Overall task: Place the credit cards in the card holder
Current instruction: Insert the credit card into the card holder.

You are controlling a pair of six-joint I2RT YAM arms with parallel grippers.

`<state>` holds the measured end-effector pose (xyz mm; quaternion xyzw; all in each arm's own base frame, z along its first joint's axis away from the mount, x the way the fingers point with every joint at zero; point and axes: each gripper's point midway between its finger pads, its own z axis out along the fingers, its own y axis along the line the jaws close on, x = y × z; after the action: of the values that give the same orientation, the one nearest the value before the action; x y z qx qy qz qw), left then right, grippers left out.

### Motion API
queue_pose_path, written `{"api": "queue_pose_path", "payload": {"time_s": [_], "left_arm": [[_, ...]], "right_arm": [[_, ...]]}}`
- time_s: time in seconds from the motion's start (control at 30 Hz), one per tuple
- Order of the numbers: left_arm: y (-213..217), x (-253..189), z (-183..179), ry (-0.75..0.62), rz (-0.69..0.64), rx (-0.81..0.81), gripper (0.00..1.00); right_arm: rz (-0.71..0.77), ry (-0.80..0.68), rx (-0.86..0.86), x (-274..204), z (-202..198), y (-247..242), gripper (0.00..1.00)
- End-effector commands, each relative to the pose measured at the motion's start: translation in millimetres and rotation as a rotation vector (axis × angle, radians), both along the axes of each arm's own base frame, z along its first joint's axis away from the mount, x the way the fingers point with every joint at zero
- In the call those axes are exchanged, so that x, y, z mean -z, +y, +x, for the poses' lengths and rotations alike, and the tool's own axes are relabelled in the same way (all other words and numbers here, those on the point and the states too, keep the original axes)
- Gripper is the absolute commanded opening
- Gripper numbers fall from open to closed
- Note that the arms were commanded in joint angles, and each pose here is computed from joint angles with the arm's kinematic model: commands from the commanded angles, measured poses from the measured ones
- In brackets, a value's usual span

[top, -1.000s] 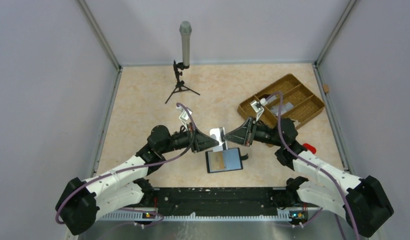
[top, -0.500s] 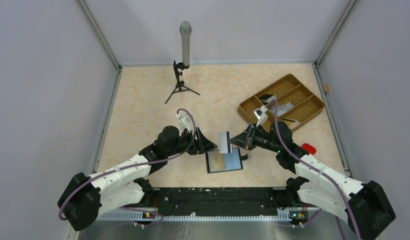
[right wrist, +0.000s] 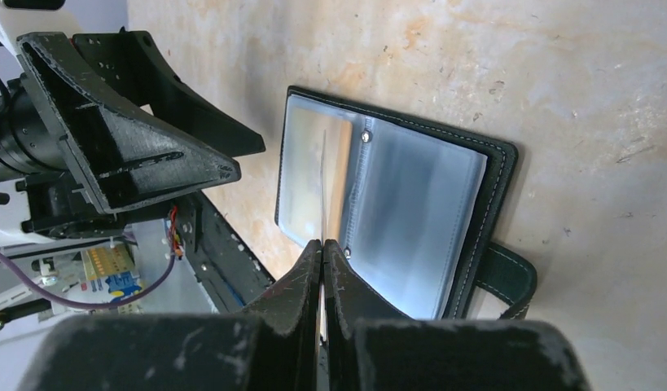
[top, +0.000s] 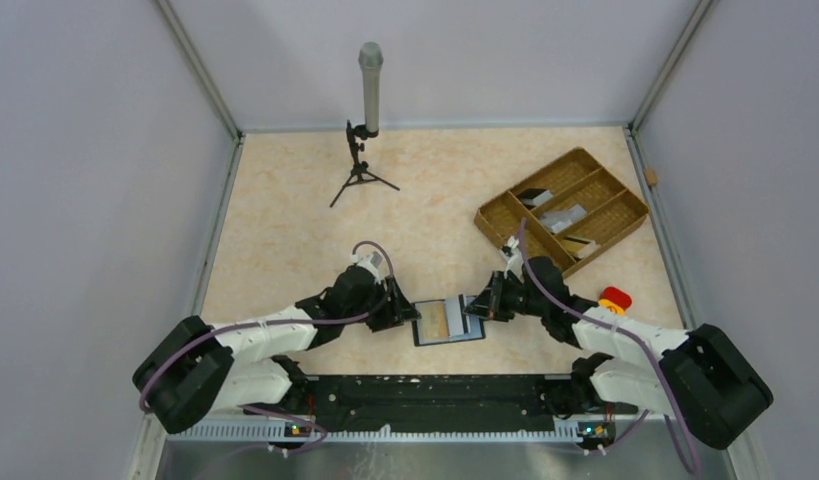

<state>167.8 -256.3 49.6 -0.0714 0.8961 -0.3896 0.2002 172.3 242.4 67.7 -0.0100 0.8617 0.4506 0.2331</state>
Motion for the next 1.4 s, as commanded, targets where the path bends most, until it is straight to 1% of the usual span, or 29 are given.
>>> {"api": "queue_pose_path", "payload": {"time_s": [0.0, 0.33, 0.7, 0.93, 1.37], "left_arm": [[1.0, 3.3, 3.8, 0.0, 0.028, -0.018, 0.58], [0.5, 12.2, 1.9, 0.024, 0.046, -0.007, 0.51], [-4.7, 17.6, -2.1, 0.043, 0.037, 0.016, 0.46], [-6.2, 28.5, -7.5, 0.07, 0.046, 0.029, 0.42], [-9.0, 34.6, -11.6, 0.086, 0.046, 0.037, 0.4]], "right_arm": [[0.041, -0.048, -0.005, -10.5, 10.2, 8.0, 0.0], [0.036, -0.014, -0.014, -1.0, 9.6, 10.5, 0.0], [0.02, 0.034, -0.011, 14.4, 7.4, 10.4, 0.0], [-0.023, 0.077, 0.009, 29.6, 6.4, 5.9, 0.0], [-0.074, 0.102, 0.008, 49.4, 5.9, 4.8, 0.0]]}}
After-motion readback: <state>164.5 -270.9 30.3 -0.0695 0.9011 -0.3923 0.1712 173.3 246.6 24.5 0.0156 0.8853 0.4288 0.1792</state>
